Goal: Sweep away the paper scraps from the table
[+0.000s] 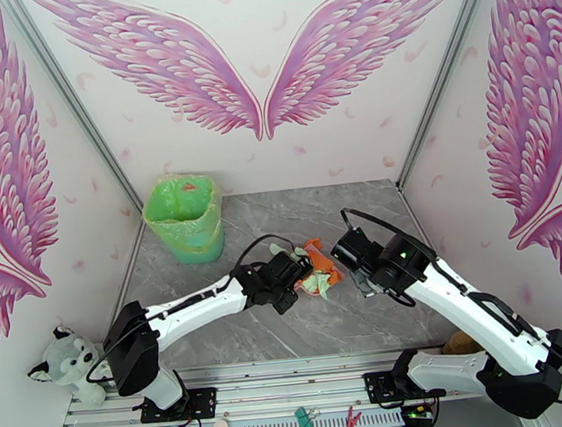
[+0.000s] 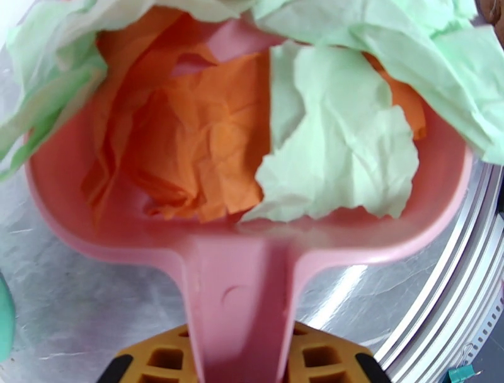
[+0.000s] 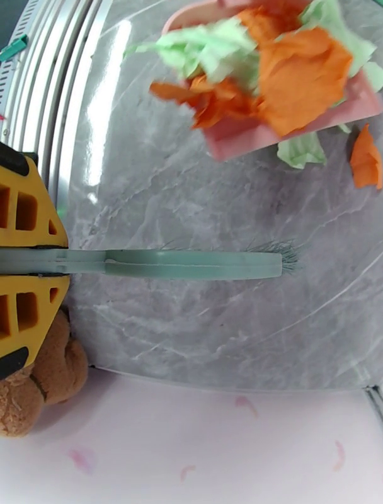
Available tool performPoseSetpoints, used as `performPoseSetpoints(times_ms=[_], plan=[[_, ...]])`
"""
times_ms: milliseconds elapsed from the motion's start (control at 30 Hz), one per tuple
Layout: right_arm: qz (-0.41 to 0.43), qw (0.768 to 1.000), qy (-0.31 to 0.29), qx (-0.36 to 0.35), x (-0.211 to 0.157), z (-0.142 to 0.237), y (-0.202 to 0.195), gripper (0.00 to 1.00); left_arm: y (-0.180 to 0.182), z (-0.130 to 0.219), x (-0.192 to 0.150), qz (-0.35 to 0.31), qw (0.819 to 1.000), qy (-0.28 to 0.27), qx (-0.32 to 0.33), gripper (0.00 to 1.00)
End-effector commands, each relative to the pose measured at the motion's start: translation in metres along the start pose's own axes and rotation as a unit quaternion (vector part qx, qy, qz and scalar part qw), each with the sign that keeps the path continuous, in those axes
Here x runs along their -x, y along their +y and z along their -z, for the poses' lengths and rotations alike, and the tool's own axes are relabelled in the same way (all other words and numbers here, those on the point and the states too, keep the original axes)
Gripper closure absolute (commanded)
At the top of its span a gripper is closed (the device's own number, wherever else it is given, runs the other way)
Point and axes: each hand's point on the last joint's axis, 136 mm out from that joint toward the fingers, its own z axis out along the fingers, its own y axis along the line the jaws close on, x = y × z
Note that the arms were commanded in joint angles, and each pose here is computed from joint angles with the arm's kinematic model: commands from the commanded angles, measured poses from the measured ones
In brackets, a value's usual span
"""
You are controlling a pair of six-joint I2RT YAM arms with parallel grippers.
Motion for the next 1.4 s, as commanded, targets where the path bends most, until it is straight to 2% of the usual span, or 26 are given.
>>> performPoseSetpoints(times_ms=[0,167,500,700,867,1033,1133,1300,1367], plan=[[-0.006,1.000,-0.021,0.019,0.005,-0.003,0.005,1.00,0.028,0.039,0.003,0.001,1.000,-0.003,0.027,1.00],[0.004,0.999,-0.015,0.038,0.007,-0.013,0.019,1.00,0.068,0.076,0.009,0.030,0.998,-0.026,0.058,1.00],[0.015,0.996,-0.017,0.084,0.010,-0.029,0.046,1.00,0.153,0.139,-0.005,0.084,0.987,-0.013,0.140,1.00],[0.024,0.995,-0.020,0.092,0.012,-0.036,0.054,1.00,0.213,0.183,-0.014,0.130,0.971,-0.019,0.200,1.00],[0.031,0.994,-0.018,0.106,0.012,-0.040,0.063,1.00,0.266,0.224,-0.036,0.182,0.946,-0.014,0.269,1.00],[0.034,0.992,-0.021,0.117,0.014,-0.042,0.069,1.00,0.311,0.242,-0.071,0.198,0.913,0.068,0.350,1.00],[0.037,0.991,-0.024,0.123,0.016,-0.043,0.072,1.00,0.333,0.241,-0.089,0.197,0.895,0.130,0.379,1.00],[0.042,0.990,-0.027,0.130,0.016,-0.040,0.073,1.00,0.361,0.231,-0.103,0.187,0.874,0.189,0.408,1.00],[0.042,0.990,-0.032,0.134,0.016,-0.037,0.072,1.00,0.375,0.225,-0.110,0.183,0.858,0.217,0.428,1.00]])
